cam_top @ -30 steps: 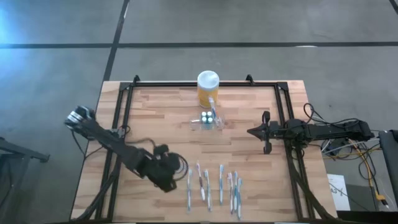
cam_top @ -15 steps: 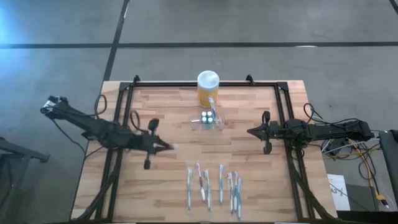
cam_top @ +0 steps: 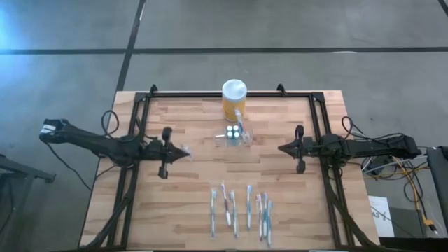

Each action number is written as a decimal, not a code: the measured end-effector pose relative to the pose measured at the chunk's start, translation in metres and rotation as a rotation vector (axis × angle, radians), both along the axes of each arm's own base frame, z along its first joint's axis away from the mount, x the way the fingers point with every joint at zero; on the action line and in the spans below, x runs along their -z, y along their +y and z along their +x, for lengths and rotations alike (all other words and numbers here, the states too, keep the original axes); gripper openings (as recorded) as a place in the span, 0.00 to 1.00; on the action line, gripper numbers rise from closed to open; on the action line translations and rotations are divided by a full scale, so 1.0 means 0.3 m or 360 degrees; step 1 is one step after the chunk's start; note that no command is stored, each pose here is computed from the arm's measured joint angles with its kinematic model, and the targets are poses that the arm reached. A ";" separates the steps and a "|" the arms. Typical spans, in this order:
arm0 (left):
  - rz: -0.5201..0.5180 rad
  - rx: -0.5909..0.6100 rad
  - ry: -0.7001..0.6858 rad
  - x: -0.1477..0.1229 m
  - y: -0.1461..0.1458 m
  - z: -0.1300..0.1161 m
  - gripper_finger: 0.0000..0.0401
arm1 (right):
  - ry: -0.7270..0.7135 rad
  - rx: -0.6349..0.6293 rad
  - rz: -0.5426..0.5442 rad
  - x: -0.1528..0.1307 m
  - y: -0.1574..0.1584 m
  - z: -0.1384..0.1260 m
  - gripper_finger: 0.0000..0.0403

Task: Pick & Place toothbrushing station
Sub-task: Put the blue toothbrush into the transparent organizer

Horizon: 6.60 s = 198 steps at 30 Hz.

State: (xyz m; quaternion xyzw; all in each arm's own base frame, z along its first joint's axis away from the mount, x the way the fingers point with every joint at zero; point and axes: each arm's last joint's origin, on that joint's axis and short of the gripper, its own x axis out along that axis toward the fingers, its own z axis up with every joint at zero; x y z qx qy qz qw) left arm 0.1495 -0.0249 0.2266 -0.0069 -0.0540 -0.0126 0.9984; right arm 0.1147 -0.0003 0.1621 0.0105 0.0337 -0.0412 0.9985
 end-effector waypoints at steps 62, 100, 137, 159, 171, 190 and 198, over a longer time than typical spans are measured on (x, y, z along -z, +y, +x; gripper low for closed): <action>-0.0068 -0.0270 0.0130 0.016 0.385 0.423 0.00 | -0.0269 0.0005 -0.0177 -0.057 0.000 -0.002 0.02; -0.0282 -0.0527 0.0271 0.229 0.410 0.449 0.06 | -0.0238 0.0003 -0.0177 -0.052 0.000 -0.001 0.02; -0.0408 -0.0217 0.0304 -0.291 0.195 0.161 0.37 | -0.0237 0.0002 -0.0159 -0.051 0.000 -0.001 0.02; -0.0787 -0.0069 0.0926 -0.136 -0.177 0.236 0.37 | -0.0277 0.0004 -0.0128 -0.058 0.000 -0.002 0.02; -0.0910 -0.0124 0.1156 0.006 -0.325 0.324 0.10 | -0.0434 0.0026 -0.0317 -0.093 0.000 -0.007 0.02; -0.1015 -0.0311 0.1247 0.167 -0.467 0.443 0.01 | -0.0778 0.0099 -0.0482 -0.162 -0.001 -0.032 0.02; -0.1031 -0.0358 0.1256 0.191 -0.473 0.446 0.02 | -0.0762 0.0117 -0.0582 -0.161 -0.001 -0.031 0.02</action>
